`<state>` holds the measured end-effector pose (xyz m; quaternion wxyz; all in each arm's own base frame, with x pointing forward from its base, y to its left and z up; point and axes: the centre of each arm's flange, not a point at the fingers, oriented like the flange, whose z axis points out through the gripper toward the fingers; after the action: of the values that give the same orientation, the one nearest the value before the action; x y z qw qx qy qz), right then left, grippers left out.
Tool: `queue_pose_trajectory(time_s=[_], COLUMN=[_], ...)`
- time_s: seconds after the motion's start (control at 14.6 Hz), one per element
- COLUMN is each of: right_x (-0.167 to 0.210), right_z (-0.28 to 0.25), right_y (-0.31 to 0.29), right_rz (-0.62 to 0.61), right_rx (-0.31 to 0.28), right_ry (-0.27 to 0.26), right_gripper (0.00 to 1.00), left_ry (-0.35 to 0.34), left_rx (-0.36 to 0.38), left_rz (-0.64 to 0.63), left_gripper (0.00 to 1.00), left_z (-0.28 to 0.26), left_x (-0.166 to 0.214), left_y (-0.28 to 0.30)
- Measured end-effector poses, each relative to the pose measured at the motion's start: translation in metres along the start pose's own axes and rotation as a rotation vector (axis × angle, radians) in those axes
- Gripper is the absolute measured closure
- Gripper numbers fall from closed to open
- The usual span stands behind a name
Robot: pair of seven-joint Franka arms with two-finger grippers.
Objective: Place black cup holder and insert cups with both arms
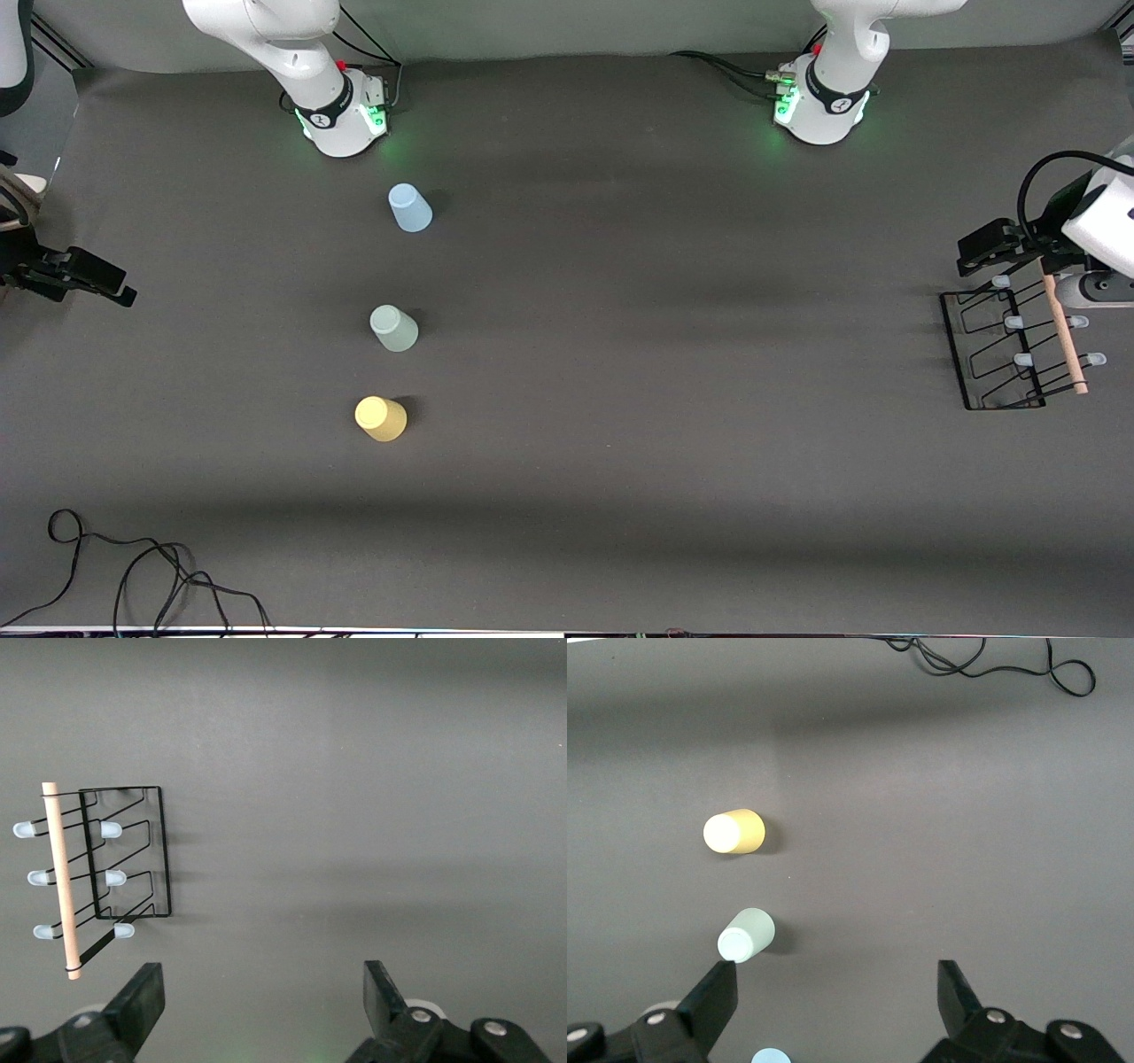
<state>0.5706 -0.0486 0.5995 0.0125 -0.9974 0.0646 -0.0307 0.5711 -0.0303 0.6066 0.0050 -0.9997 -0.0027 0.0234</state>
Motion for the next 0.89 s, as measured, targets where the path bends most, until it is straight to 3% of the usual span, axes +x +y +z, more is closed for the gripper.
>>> queue_pose_trajectory(time_s=[0.89], right_x=[-0.0011], right_z=[0.0044], right_y=[-0.0001], right_rz=[0.000], right_rx=[-0.001], right_ry=[-0.025], right_gripper=[0.00], left_ry=[0.000], left_rx=[0.001], left_rz=[-0.001], left_gripper=[0.00], left_z=[0.0001], left_x=[0.0000], left_y=[-0.0005])
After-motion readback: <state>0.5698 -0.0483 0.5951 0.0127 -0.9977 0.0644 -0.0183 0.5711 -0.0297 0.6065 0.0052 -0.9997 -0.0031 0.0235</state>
